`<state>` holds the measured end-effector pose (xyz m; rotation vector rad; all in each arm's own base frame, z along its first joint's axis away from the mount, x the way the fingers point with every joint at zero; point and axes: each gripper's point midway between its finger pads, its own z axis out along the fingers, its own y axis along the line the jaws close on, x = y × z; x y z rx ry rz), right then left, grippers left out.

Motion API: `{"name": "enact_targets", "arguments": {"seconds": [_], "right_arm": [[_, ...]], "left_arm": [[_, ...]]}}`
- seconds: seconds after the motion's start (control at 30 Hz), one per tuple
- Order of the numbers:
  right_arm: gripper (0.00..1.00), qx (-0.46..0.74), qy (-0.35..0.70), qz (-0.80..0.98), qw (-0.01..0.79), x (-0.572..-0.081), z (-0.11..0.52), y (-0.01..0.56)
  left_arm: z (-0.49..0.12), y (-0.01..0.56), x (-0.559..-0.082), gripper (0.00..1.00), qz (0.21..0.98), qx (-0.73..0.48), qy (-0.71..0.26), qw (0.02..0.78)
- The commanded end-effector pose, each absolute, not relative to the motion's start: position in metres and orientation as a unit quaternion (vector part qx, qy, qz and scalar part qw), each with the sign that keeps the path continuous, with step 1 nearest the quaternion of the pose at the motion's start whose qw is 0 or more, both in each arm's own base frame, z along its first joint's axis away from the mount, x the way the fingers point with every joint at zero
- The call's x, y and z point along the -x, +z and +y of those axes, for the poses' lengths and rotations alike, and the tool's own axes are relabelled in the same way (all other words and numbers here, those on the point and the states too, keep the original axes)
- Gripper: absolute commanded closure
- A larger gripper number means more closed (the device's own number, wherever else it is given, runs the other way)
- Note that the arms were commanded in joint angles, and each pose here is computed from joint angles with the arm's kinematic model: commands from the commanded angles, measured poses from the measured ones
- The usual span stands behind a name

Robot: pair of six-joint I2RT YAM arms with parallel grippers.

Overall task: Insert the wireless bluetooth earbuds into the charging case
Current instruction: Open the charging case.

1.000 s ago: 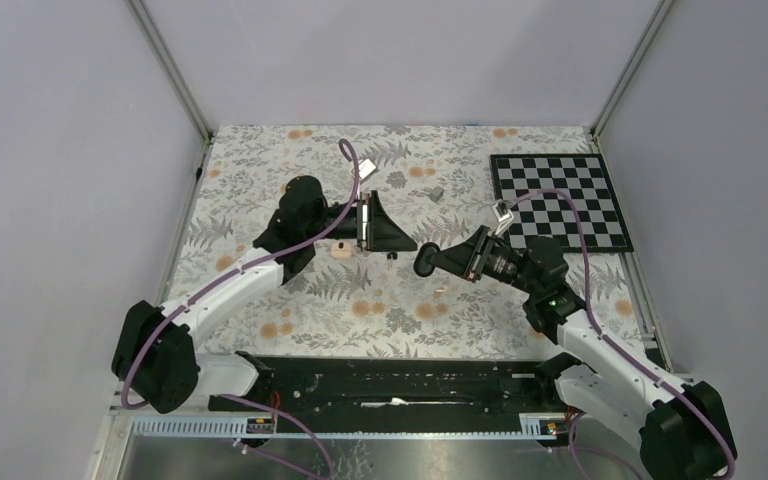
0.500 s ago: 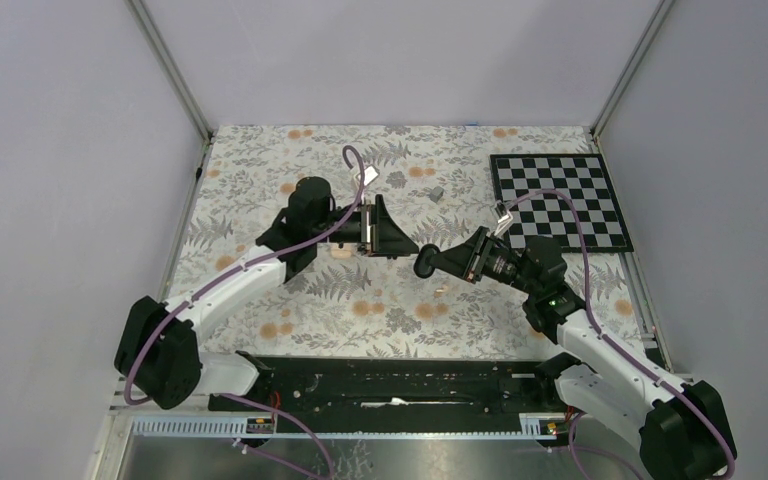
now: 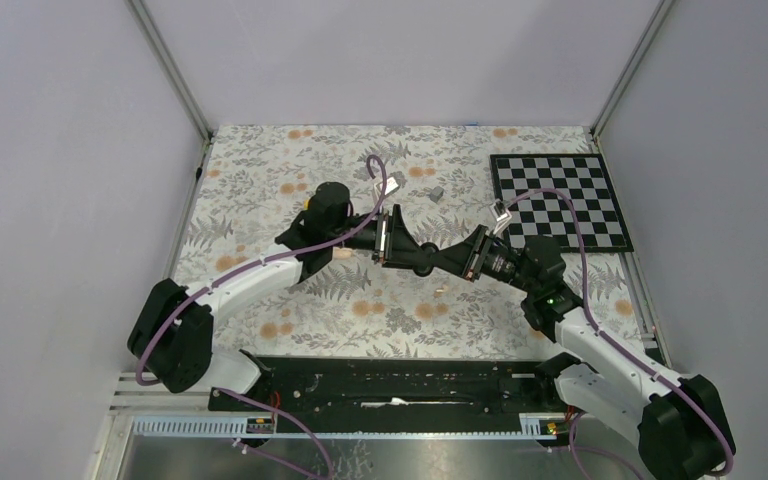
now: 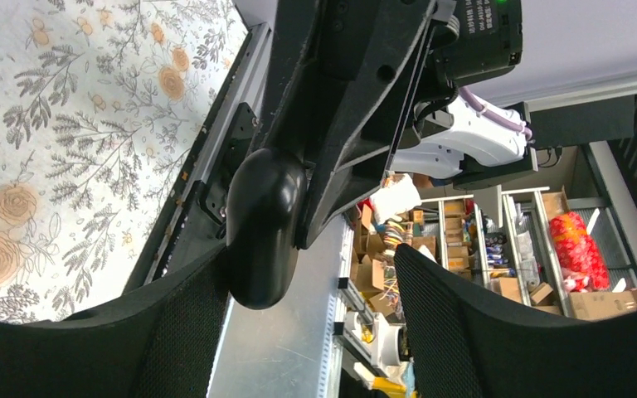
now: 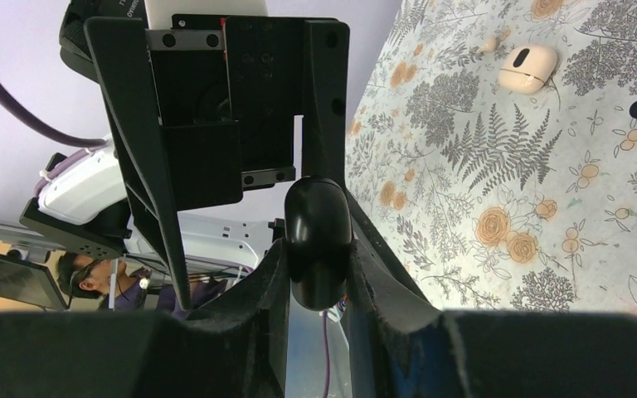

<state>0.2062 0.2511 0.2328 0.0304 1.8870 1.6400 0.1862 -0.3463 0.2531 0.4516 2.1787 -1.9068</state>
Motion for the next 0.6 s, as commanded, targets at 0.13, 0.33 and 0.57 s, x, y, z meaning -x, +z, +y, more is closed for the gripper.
{"name": "enact_targets", "arguments": {"seconds": [0.13, 0.33, 0.57], "right_arm": [[1.00, 0.004, 0.626, 0.707, 0.329, -0.204, 0.250, 0.235], [1.00, -0.007, 0.615, 0.717, 0.329, -0.204, 0.247, 0.227], [1.00, -0.016, 0.608, 0.724, 0.326, -0.204, 0.245, 0.219]], "left_arm": [[-0.347, 0.294, -0.182, 0.36, 0.692, -0.187, -0.683, 0.143], [-0.342, 0.297, -0.184, 0.37, 0.689, -0.182, -0.683, 0.158], [-0.332, 0.307, -0.186, 0.37, 0.674, -0.172, -0.697, 0.173]]}}
